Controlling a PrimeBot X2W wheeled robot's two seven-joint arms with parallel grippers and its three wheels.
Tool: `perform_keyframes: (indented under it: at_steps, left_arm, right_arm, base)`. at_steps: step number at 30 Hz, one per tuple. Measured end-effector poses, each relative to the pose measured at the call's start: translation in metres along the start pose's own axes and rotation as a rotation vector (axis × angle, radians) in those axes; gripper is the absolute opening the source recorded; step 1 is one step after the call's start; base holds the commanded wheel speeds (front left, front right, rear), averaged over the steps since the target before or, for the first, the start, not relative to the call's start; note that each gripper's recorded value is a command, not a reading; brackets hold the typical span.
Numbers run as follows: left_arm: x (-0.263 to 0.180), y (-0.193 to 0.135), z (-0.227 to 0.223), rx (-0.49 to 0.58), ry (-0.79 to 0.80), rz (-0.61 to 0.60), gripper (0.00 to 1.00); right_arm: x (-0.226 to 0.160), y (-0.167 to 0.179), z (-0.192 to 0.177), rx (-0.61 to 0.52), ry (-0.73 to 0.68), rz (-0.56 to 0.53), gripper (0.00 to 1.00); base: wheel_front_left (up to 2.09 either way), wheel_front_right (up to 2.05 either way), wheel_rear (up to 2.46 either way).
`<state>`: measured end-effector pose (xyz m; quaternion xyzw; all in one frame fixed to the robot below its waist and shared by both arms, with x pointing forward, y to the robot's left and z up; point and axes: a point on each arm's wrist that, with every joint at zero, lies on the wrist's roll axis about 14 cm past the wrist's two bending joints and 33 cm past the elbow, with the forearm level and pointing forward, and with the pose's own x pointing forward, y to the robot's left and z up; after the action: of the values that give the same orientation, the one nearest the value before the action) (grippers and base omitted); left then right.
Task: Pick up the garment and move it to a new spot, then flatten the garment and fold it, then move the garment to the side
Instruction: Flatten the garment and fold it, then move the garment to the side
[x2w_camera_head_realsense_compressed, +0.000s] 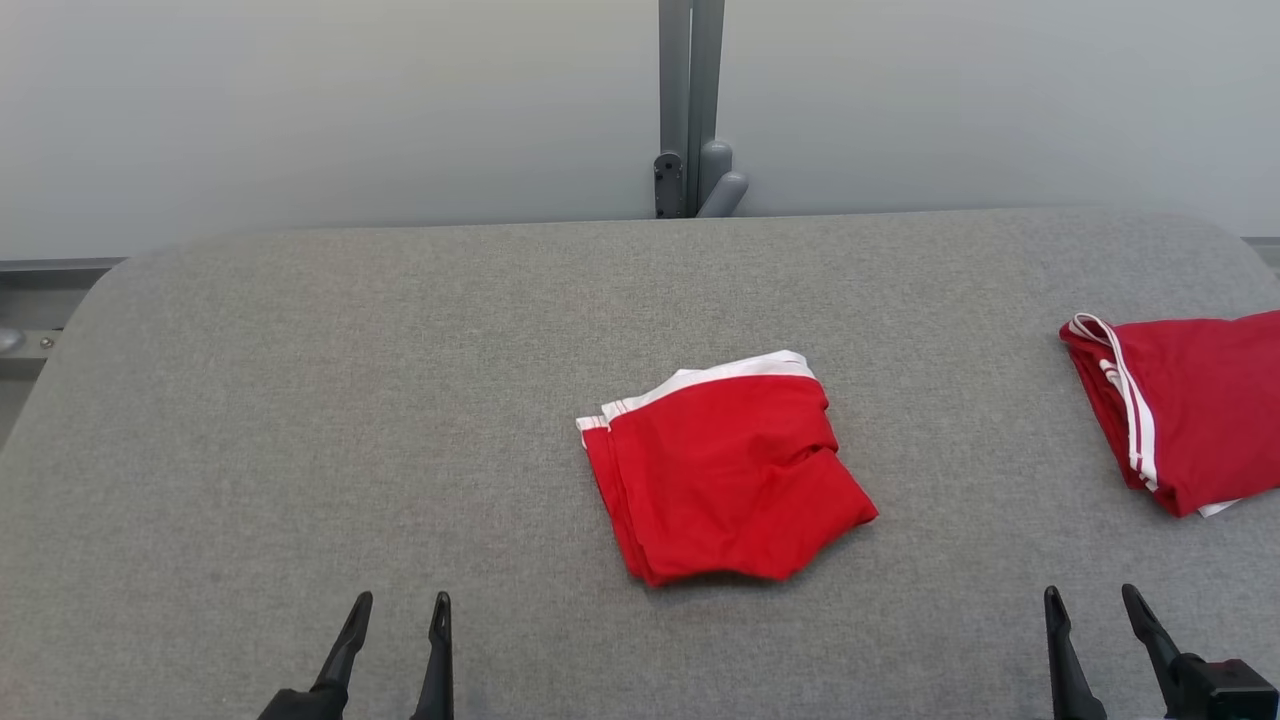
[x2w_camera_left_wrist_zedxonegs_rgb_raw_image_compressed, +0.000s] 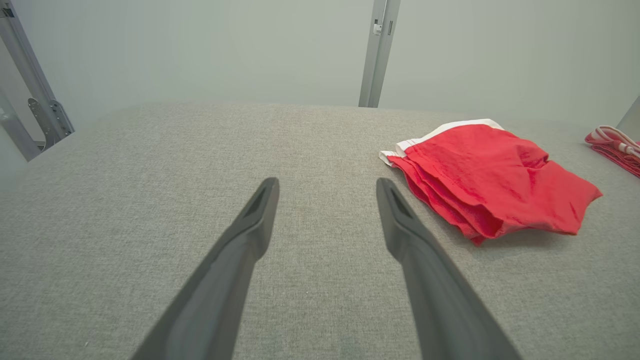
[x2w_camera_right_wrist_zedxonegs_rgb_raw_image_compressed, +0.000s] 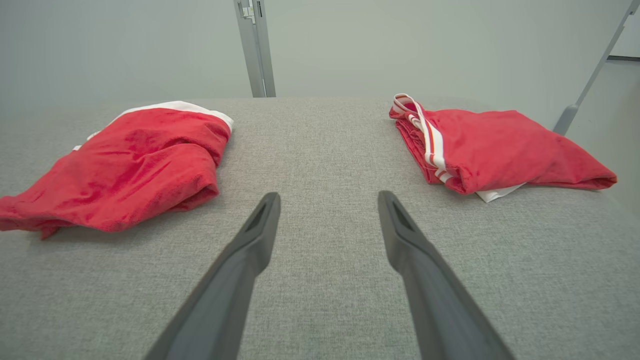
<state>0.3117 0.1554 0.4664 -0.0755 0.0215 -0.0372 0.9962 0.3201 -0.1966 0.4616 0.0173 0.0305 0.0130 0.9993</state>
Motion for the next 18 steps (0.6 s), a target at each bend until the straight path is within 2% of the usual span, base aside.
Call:
perform_keyframes:
  at_steps: [5, 9, 13, 16, 18]
  left_arm:
    - [-0.001, -0.002, -0.001, 0.0, 0.003, -0.009, 1.0]
    - [-0.001, -0.002, -0.004, -0.004, 0.012, -0.007, 1.0]
    - [0.0, -0.005, -0.01, -0.008, 0.035, -0.014, 1.0]
    - [0.009, -0.008, -0.009, -0.008, 0.034, -0.026, 1.0]
    - [0.016, -0.008, -0.008, -0.007, 0.033, -0.032, 1.0]
  right_arm:
    - [-0.001, -0.002, -0.001, 0.008, 0.002, -0.009, 1.0]
    - [0.008, 0.003, -0.006, 0.097, 0.011, -0.008, 1.0]
    - [0.047, 0.028, 0.021, 0.191, -0.01, 0.071, 1.0]
    - [0.081, 0.042, 0.036, 0.232, 0.069, 0.146, 1.0]
    - [0.097, 0.056, 0.031, 0.212, 0.172, 0.213, 1.0]
  base:
    - [0.0, 0.0, 0.0]
    - [0.0, 0.0, 0.0]
    - [0.0, 0.0, 0.0]
    - [0.0, 0.0, 0.0]
    - [0.0, 0.0, 0.0]
